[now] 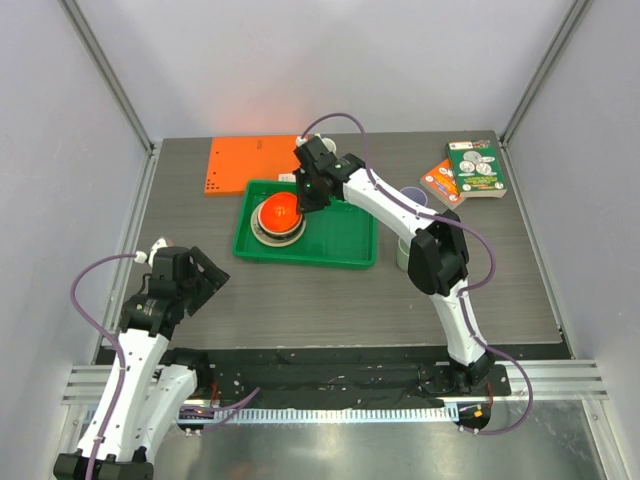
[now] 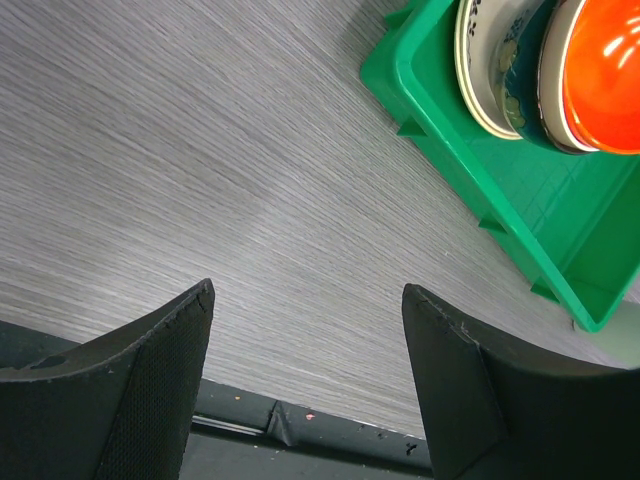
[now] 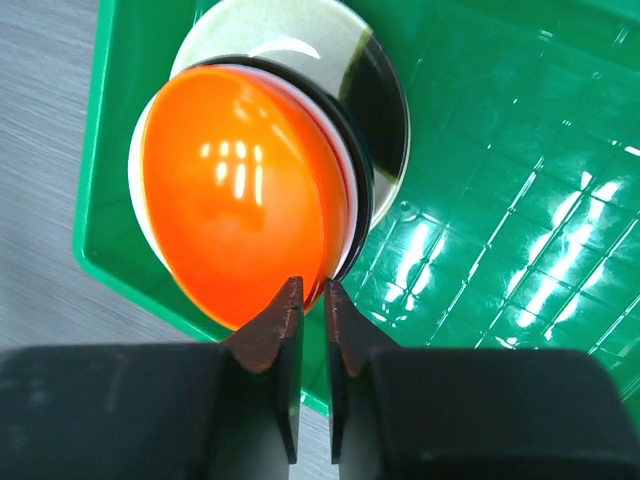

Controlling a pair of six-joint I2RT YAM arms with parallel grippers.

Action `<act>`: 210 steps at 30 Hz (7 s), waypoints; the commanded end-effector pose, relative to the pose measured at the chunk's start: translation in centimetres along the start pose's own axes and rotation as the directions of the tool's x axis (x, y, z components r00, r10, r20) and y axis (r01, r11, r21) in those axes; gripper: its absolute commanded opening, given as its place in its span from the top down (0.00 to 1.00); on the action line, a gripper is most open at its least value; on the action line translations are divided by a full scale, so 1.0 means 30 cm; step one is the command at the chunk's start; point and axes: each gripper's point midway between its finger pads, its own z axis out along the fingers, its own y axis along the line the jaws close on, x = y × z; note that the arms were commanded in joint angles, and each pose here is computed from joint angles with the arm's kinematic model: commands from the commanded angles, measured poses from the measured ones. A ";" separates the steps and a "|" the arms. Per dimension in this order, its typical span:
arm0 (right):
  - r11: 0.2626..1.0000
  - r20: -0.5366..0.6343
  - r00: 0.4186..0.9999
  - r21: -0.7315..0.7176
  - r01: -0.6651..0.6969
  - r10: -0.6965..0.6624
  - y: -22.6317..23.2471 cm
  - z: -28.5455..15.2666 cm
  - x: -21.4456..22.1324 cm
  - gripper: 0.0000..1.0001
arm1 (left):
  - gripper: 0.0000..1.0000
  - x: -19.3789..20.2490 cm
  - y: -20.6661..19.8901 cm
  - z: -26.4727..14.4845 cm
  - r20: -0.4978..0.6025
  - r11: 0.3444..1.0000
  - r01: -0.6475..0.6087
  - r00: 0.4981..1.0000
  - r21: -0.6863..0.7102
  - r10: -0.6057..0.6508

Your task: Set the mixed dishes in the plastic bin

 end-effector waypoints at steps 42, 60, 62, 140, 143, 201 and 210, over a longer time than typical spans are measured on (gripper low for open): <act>0.996 0.028 0.999 -0.079 -0.033 0.035 0.055 -0.038 -0.028 0.97 | 0.24 -0.023 -0.026 -0.003 0.022 0.999 -0.008 1.000 0.031 0.007; 0.993 0.109 0.993 -0.108 -0.039 0.051 0.084 -0.176 -0.096 0.45 | 0.24 -0.023 -0.025 -0.001 0.023 1.000 -0.006 1.000 0.030 0.006; 0.993 0.126 0.990 -0.108 -0.047 0.061 0.084 -0.207 -0.108 0.42 | 0.24 -0.022 -0.025 -0.001 0.023 0.999 -0.007 1.000 0.032 0.007; 0.928 0.143 0.979 0.364 0.086 -0.146 -0.354 -0.248 -0.145 0.99 | 0.25 -0.014 -0.029 0.007 0.014 0.999 -0.009 1.000 0.039 0.008; 0.924 0.131 0.983 0.377 0.070 -0.128 -0.388 -0.205 -0.164 0.99 | 0.25 -0.013 -0.028 0.009 0.008 0.999 -0.011 1.000 0.035 0.010; 0.832 0.265 0.924 0.416 -0.368 0.276 -0.944 -0.522 -0.102 0.42 | 0.25 -0.014 -0.026 0.012 0.010 0.999 -0.010 1.000 0.034 0.009; 0.822 0.222 0.906 0.384 -0.420 0.360 -0.993 -0.421 -0.020 0.43 | 0.25 -0.013 -0.024 0.014 0.008 1.000 -0.010 1.000 0.029 0.010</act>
